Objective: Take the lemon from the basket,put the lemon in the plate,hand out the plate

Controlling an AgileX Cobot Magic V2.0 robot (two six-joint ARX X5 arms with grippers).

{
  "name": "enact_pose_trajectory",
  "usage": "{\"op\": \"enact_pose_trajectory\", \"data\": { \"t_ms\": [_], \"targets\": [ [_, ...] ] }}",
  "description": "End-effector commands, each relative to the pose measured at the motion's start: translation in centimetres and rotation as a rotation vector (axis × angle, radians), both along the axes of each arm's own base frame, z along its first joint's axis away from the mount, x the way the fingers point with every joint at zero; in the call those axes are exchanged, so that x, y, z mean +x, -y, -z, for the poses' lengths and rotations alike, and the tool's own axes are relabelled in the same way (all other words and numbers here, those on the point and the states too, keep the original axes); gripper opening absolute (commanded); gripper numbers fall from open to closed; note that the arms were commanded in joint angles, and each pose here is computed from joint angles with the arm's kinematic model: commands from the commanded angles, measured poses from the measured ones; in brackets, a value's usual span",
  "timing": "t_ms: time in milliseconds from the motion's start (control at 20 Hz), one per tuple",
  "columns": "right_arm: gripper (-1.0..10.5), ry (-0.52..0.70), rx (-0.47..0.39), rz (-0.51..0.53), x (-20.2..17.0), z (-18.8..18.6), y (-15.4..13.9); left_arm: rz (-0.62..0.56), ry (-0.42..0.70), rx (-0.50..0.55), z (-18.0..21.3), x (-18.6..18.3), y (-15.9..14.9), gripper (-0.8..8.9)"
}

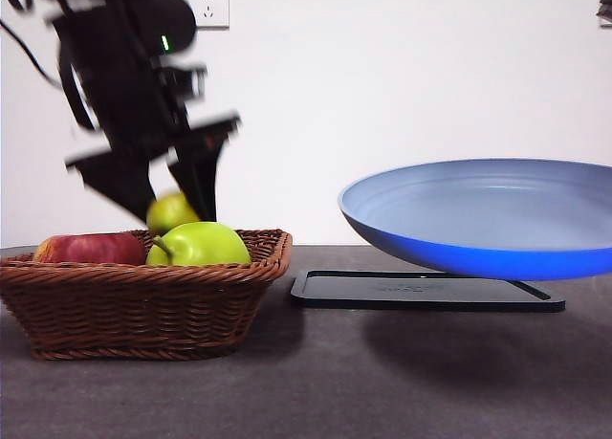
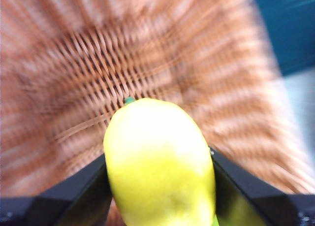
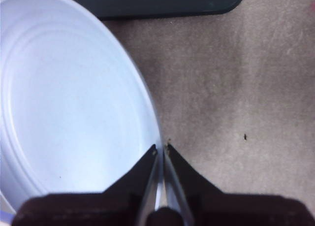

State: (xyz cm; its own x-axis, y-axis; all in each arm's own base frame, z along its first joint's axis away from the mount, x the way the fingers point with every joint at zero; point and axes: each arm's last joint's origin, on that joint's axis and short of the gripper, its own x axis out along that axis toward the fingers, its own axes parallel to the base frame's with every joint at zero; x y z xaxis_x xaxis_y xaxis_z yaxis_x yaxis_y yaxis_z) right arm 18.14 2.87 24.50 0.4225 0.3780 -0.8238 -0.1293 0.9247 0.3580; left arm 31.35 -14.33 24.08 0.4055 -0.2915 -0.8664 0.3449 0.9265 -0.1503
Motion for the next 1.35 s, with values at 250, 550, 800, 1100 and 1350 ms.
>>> {"op": "enact_pose_trajectory", "data": {
  "t_ms": [250,550,800,1100,1350],
  "targets": [
    [0.0,-0.059,0.145,-0.015,0.5,0.1,-0.6,0.324,0.305,-0.337,-11.3,-7.7,2.1,1.78],
    [0.0,-0.128,0.135,-0.109,0.4,0.8,-2.6,0.566,0.291,-0.214,-8.7,-12.1,10.3,1.79],
    [0.0,-0.137,0.135,-0.131,0.2,0.8,-3.1,0.622,0.229,-0.132,-5.7,-13.0,13.5,1.80],
    [0.0,-0.151,0.132,-0.130,0.1,0.9,-3.1,0.663,0.159,-0.082,-3.1,-13.3,15.4,1.80],
    [0.0,-0.151,0.132,-0.130,0.1,0.9,-3.1,0.677,0.148,-0.074,-2.7,-13.6,15.8,1.80]
  ]
}}
